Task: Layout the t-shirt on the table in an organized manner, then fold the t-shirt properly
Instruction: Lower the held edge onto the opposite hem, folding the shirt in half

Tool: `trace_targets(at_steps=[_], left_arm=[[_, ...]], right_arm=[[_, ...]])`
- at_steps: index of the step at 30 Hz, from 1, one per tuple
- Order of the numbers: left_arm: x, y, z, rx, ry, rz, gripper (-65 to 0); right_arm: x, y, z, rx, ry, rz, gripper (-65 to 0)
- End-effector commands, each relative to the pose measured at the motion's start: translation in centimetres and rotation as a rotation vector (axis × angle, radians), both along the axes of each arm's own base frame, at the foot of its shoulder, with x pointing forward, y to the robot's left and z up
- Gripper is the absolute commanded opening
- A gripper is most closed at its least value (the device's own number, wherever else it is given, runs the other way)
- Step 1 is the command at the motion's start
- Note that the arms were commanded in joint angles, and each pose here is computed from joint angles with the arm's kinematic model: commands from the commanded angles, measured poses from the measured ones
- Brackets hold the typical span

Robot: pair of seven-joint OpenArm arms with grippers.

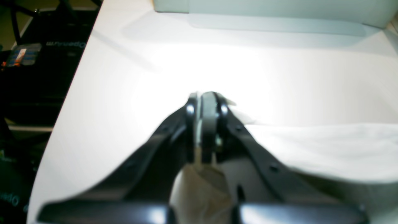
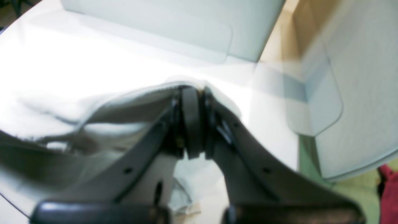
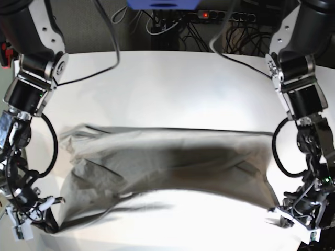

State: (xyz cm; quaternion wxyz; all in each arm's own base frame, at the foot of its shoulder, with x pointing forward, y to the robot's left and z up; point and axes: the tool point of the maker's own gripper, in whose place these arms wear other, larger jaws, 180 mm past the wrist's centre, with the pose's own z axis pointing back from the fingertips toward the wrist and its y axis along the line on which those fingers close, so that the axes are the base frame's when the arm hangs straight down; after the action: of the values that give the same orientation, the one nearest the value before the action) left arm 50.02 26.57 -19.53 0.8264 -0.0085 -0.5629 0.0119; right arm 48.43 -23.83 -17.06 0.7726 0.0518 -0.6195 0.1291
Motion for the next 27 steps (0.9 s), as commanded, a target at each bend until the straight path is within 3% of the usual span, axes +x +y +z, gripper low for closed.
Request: trace_targets(at_steps=[1, 8, 10, 13, 17, 22, 24, 27], left_arm=[[0.7, 0.7, 2.5, 0.011, -0.068, 0.013, -64.9], [1.2, 1.0, 2.8, 0.016, -0.072, 0.021, -63.9], [1.2, 1.0, 2.9, 0.016, -0.074, 0.021, -59.9], [1.2, 1.0, 2.9, 0.016, -0.074, 0.022, -48.7], [2.1, 1.1, 2.5, -0.012, -0.051, 0.024, -29.9], [2.6, 2.8, 1.8, -0.035, -0.01, 0.044, -7.3], [2.3, 3.2, 1.7, -0.029, -0.002, 0.044, 0.0], [0.9, 3.1, 0.6, -0.008, 0.01, 0.043, 0.0]], right_arm=[[0.6, -0.7, 2.7, 0.009, -0.074, -0.007, -65.0], [0.8, -1.6, 3.6, -0.004, -0.085, -0.019, -65.0], [0.8, -1.6, 3.6, -0.004, -0.085, -0.019, -65.0], [0.8, -1.5, 3.6, -0.004, -0.085, -0.017, -62.8], [1.4, -0.4, 1.6, -0.003, -0.025, 0.014, -49.7], [1.5, 1.1, -0.3, -0.026, 0.029, 0.059, -20.8], [1.4, 1.2, -0.4, -0.029, 0.028, 0.06, -14.1], [1.0, 1.2, 0.0, -0.045, 0.015, 0.059, -10.6]])
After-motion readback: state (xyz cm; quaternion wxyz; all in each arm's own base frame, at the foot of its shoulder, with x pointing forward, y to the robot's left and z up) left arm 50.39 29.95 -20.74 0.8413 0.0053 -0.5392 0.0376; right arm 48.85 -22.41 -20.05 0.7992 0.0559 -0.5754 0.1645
